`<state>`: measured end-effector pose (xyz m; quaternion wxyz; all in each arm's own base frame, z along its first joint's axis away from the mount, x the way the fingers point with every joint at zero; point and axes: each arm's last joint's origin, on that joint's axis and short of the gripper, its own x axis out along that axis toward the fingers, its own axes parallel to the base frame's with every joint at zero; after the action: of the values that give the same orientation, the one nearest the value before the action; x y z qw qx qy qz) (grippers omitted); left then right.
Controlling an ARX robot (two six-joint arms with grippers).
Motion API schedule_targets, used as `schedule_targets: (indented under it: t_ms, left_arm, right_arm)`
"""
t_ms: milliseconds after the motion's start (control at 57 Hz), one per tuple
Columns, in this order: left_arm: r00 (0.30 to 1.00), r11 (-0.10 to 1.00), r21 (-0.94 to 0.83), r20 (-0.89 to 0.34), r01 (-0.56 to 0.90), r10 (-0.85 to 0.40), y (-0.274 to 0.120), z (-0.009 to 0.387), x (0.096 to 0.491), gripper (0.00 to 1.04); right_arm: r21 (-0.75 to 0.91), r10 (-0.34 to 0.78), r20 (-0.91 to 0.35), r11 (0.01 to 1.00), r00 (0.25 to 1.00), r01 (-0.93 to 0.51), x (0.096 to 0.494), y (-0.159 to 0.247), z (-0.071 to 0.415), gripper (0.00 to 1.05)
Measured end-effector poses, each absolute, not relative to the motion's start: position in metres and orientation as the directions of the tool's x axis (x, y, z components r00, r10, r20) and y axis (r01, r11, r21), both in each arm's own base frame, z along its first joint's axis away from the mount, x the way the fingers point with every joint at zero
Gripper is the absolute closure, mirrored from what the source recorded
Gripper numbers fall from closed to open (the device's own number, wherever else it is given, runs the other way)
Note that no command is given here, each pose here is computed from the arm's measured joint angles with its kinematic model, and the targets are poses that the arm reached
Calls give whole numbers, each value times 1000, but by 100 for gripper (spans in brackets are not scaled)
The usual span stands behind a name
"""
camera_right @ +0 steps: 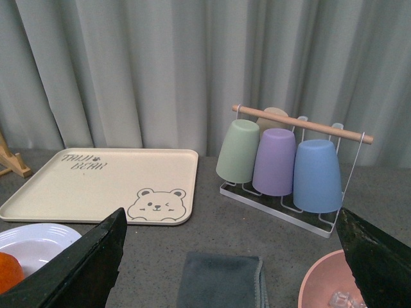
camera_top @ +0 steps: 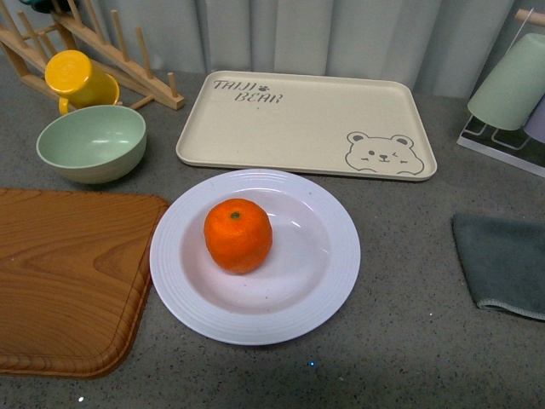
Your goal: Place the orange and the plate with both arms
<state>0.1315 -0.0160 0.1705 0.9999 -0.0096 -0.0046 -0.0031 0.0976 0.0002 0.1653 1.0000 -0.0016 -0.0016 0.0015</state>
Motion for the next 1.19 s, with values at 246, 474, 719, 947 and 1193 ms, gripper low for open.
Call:
schedule_targets:
  t_ms: [246,474,719,947,1193]
  left_arm:
    - [1000,1000,-8,24,-1,1,0,174,120,101]
    - [1000,1000,-7,26,2,-2,0,174,114,101]
    - [1000,1000,-7,25,2,-2,0,173,109,101]
    - [1000,1000,-7,3,2,-2,0,169,98,101]
    - [1000,1000,-7,16,2,-2,0,170,97,101]
  right_arm:
    - [-3,3,3,1000,1000,-3,98,0,165,9]
    - [-3,3,3,1000,1000,-3,98,0,165,9]
    - [-3,3,3,1000,1000,-3,98,0,165,9]
    - [-3,2,3,1000,1000,-2,98,0,165,9]
    - [-3,3,3,1000,1000,-3,98,0,165,9]
